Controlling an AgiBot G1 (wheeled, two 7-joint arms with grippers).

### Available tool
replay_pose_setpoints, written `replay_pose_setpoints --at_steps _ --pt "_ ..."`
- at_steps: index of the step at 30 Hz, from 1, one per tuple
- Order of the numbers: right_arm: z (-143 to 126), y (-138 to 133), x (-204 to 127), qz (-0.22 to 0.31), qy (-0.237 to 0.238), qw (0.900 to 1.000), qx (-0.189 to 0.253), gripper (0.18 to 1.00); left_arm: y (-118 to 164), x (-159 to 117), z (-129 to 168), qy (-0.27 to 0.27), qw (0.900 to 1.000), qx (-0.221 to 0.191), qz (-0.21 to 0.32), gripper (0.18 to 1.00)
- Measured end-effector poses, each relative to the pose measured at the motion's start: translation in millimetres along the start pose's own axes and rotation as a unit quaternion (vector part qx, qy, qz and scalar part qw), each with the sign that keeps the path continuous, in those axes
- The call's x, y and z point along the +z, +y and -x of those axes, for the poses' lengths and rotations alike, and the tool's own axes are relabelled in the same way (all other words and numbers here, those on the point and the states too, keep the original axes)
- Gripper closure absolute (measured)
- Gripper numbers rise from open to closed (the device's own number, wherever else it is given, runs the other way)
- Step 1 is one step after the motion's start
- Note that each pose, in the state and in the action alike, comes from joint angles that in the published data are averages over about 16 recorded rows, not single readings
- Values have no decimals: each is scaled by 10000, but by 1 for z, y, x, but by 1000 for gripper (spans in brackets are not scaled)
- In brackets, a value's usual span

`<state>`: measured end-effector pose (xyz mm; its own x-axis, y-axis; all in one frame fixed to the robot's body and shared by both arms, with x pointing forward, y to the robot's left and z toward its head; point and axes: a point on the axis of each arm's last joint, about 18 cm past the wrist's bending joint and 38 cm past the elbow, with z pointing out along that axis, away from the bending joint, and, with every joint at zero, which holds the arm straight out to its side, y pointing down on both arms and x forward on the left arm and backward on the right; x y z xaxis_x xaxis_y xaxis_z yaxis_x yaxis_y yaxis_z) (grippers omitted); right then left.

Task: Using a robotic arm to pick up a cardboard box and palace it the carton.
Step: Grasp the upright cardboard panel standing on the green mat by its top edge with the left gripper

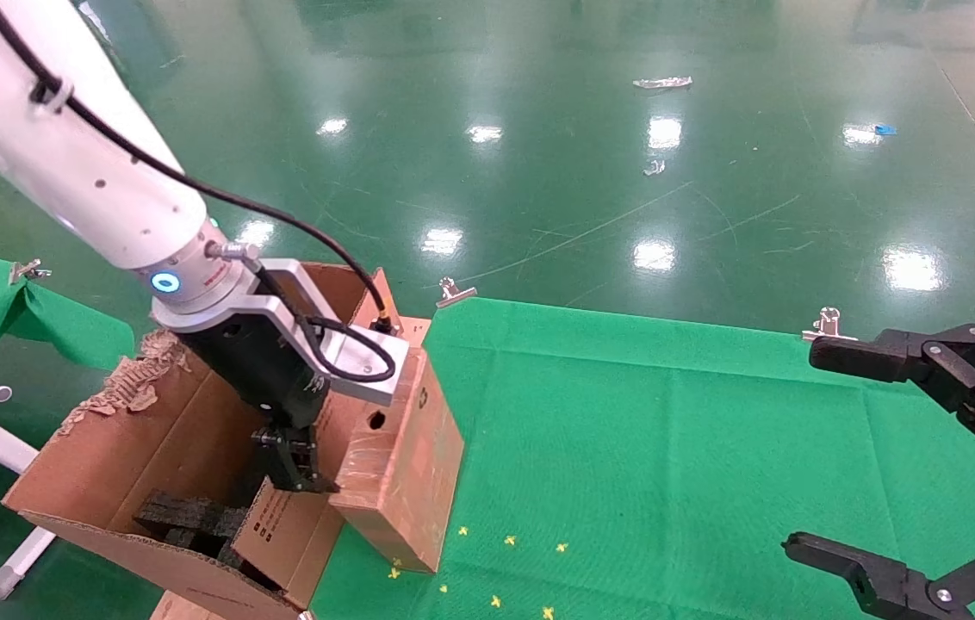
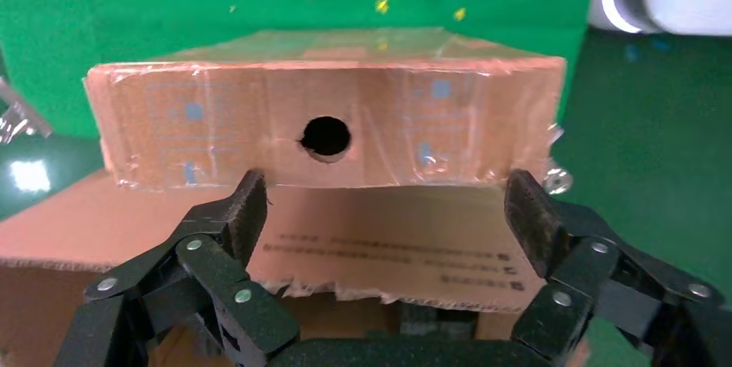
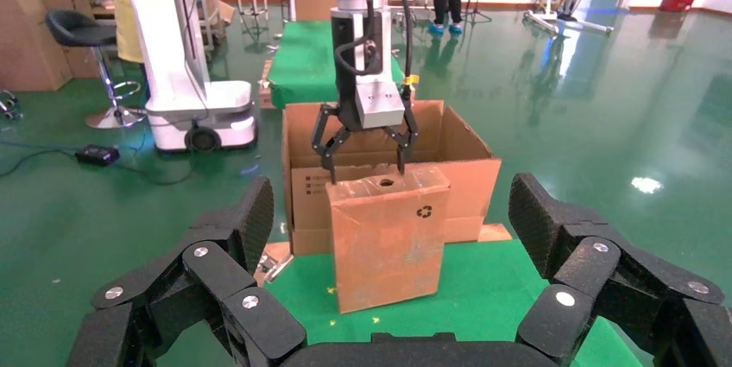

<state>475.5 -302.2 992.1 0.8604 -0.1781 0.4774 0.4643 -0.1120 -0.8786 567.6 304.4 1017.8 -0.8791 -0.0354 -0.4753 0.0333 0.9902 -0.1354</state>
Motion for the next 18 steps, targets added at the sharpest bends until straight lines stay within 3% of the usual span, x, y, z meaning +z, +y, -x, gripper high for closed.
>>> replay_pose_setpoints --at_steps 6,11,14,18 --pt "0 0 0 0 0 10000 0 179 3 -8 4 133 9991 -335 -241 184" --pt "0 0 0 0 0 10000 0 179 15 -14 10 192 9893 -1307 -613 184" --pt "0 0 0 0 0 10000 0 179 25 -17 14 237 9736 -2103 -850 184" --pt "0 0 0 0 0 10000 0 179 40 -18 17 326 9382 -3245 -1160 184"
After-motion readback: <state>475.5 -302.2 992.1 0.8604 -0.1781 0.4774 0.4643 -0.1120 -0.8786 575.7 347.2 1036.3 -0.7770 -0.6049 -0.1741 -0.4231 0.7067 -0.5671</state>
